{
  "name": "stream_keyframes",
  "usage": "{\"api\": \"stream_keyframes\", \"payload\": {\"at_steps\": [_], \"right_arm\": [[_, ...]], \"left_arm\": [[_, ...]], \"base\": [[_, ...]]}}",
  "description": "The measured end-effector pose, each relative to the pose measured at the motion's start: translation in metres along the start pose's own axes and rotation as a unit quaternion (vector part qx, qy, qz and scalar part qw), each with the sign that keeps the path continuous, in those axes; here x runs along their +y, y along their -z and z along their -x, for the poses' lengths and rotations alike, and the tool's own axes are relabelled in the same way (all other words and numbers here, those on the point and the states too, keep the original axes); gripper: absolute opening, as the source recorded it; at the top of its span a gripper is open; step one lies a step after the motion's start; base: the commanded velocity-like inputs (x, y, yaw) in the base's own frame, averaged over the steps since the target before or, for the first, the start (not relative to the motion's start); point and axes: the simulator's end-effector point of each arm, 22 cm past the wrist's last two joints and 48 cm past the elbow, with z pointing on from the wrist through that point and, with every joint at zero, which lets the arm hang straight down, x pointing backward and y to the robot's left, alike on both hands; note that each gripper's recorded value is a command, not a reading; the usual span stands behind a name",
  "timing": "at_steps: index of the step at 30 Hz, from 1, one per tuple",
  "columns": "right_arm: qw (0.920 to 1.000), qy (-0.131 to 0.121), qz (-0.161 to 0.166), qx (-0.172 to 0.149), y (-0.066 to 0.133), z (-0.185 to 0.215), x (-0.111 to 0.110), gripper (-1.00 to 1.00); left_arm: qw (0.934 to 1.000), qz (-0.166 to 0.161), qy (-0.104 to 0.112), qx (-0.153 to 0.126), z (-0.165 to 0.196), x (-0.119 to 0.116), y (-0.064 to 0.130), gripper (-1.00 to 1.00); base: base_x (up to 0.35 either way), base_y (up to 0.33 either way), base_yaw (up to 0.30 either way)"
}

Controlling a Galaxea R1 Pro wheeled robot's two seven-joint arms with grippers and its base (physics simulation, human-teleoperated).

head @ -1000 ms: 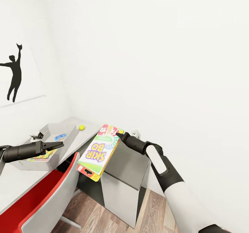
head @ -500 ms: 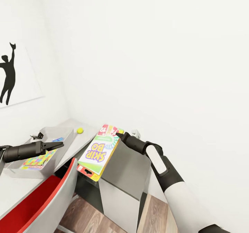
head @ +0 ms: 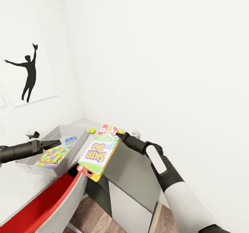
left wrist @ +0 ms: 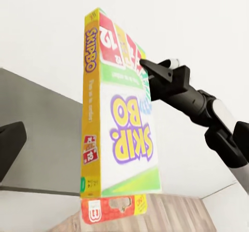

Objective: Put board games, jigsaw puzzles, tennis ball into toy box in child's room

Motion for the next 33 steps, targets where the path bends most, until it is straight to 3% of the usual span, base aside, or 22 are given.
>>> {"api": "stream_keyframes", "payload": {"at_steps": [22, 33], "right_arm": [[1.0000, 0.005, 0.001, 0.003, -0.0014, -0.0030, 0.0025, -1.00], [1.0000, 0.004, 0.002, 0.003, -0.0014, -0.0028, 0.0028, -1.00]], "left_arm": [[1.0000, 0.001, -0.002, -0.003, 0.0007, 0.0002, 0.0016, 1.00], [1.0000, 0.001, -0.002, -0.003, 0.0008, 0.0004, 0.0015, 1.00]], "base": [[0.013, 0.023, 0.287], [0.093, 0.090, 0.047]]}}
